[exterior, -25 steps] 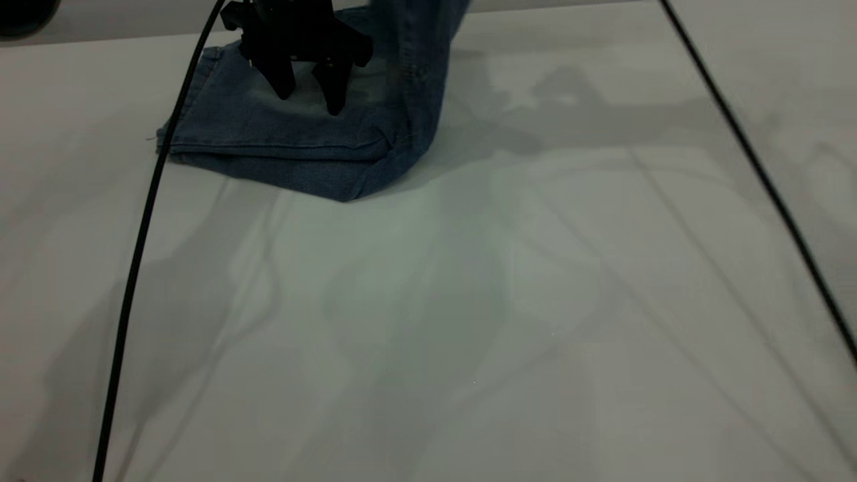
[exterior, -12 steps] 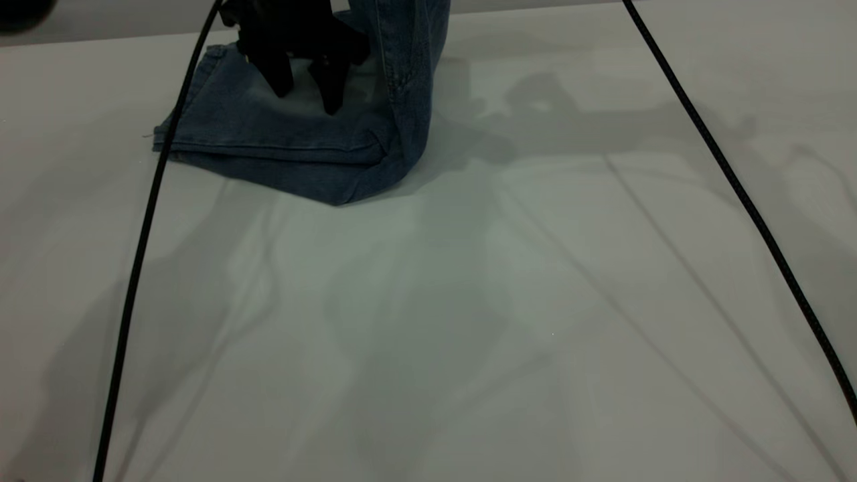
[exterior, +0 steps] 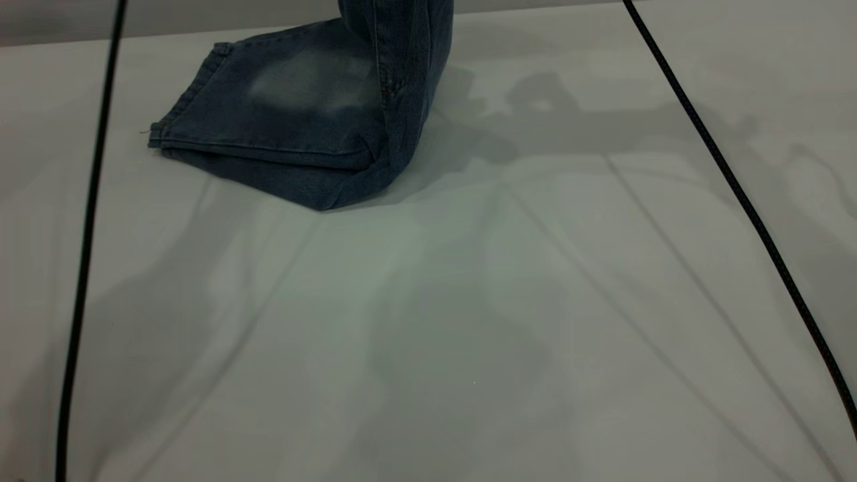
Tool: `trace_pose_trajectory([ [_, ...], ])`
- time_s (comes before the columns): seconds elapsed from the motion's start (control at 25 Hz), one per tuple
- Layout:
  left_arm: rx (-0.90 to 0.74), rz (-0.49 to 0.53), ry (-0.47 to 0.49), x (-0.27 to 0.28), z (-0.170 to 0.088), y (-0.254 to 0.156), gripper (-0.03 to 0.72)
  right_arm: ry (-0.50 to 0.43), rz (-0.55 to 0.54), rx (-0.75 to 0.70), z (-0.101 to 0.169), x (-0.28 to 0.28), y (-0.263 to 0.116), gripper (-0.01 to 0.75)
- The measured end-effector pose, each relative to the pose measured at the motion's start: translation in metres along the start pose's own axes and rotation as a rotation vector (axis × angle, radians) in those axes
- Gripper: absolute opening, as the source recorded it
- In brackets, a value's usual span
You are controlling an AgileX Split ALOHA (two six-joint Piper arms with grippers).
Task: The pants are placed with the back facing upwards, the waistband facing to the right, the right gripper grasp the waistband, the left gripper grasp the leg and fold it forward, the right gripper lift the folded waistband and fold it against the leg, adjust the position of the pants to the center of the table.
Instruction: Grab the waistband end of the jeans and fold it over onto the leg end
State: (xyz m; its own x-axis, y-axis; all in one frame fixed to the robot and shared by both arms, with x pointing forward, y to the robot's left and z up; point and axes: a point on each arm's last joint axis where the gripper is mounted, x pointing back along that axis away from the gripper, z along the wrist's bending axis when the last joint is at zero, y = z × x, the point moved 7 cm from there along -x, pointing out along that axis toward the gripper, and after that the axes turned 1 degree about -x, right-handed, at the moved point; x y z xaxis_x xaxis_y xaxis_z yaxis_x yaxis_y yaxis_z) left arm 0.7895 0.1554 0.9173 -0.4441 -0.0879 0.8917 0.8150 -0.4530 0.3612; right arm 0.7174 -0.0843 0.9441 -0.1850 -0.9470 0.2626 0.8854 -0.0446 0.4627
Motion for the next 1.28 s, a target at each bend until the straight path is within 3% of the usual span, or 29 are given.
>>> trace_pose_trajectory([
  [0.44, 0.057, -0.243, 0.031, 0.131, 0.033, 0.032, 0.525, -0.042, -0.011, 0.003, -0.002, -0.023, -0.004, 0.061],
  [0.68, 0.057, -0.345, 0.027, 0.188, 0.031, 0.038, 0.525, -0.088, -0.038, 0.015, 0.006, -0.057, -0.010, 0.061],
  [1.0, 0.019, -0.379, 0.006, 0.204, 0.007, 0.043, 0.525, -0.213, -0.096, 0.064, 0.007, -0.097, -0.018, 0.061],
  [1.28, -0.005, -0.384, 0.004, 0.206, -0.001, 0.045, 0.525, -0.278, -0.121, -0.003, -0.035, -0.126, -0.040, 0.061],
])
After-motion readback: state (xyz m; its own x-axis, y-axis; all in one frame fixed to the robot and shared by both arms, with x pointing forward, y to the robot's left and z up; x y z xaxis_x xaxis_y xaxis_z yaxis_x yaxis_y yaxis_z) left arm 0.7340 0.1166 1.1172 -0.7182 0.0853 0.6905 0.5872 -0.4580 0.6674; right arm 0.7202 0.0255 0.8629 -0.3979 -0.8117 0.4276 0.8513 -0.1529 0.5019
